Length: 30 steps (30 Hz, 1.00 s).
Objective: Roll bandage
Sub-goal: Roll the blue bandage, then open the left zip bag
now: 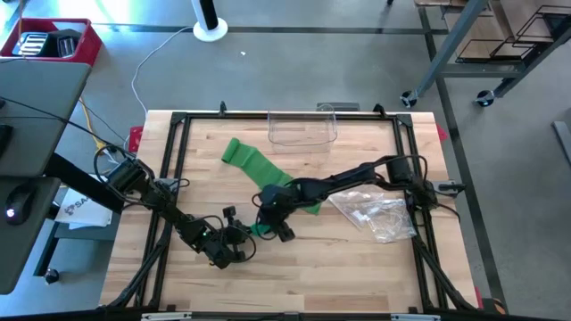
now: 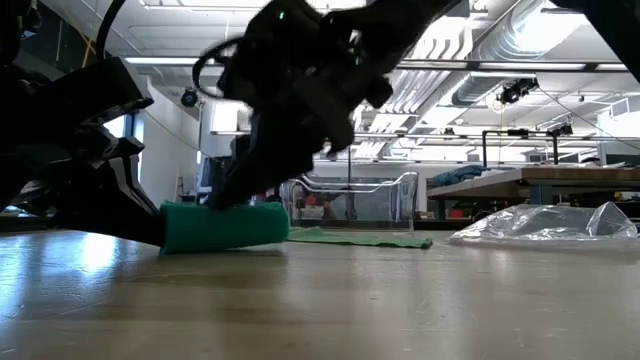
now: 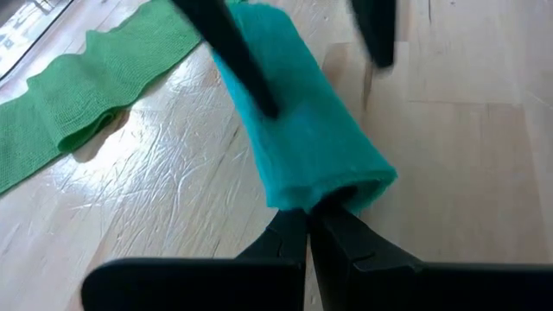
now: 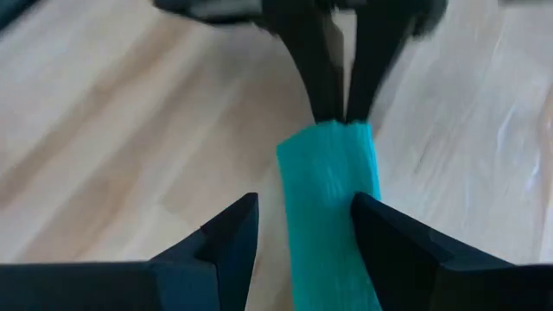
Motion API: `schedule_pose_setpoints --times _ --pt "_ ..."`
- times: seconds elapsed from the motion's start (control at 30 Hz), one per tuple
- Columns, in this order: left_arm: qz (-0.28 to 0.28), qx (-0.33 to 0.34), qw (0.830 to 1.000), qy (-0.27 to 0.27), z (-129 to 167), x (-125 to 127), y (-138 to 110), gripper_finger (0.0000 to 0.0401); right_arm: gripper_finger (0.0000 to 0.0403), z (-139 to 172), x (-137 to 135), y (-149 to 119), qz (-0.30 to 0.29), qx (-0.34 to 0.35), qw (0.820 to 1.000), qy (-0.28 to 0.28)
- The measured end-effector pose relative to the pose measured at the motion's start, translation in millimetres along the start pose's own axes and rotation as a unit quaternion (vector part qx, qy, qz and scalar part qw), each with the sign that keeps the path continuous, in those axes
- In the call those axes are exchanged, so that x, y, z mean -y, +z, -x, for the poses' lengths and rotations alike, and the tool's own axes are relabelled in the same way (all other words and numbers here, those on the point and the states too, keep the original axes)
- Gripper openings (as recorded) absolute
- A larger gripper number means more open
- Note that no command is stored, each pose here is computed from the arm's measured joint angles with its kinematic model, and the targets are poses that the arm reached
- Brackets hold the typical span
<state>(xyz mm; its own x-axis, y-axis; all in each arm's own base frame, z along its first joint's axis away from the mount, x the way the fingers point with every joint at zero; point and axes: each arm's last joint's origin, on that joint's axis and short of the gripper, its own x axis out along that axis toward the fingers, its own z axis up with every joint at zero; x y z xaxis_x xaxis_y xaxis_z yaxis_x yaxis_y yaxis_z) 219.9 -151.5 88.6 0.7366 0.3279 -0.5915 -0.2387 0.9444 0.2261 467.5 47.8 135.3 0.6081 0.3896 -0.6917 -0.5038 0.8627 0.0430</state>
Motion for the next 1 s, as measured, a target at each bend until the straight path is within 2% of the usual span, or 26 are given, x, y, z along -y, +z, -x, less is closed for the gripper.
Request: schedule_pose_setpoints --times 0.2,0.43,0.63,0.87,1.0 --pt "0.008 0.000 1.000 0.000 0.0 0.0 -0.1 0.0013 0.0183 -5.7 1.1 -4.3 -0.009 -0.004 1.000 -0.003" --pt "0.027 -0.024 0.999 -0.001 9.4 -7.6 2.2 0.0085 0.0183 -5.5 2.9 -3.8 -0.013 -0.007 0.999 -0.031" --pt "0.057 -0.059 0.996 -0.045 27.0 -16.8 12.0 0.0137 0.0183 4.3 3.2 1.3 -0.013 -0.019 0.997 -0.069" --pt "0.101 -0.033 0.993 -0.053 39.6 -24.3 25.5 0.0143 0.0183 38.1 -5.4 19.8 -0.013 -0.030 0.996 -0.082" --pt "0.122 -0.018 0.992 -0.036 40.3 -25.9 27.4 0.0136 0.0182 61.6 -22.3 24.3 -0.019 -0.087 0.992 -0.091"
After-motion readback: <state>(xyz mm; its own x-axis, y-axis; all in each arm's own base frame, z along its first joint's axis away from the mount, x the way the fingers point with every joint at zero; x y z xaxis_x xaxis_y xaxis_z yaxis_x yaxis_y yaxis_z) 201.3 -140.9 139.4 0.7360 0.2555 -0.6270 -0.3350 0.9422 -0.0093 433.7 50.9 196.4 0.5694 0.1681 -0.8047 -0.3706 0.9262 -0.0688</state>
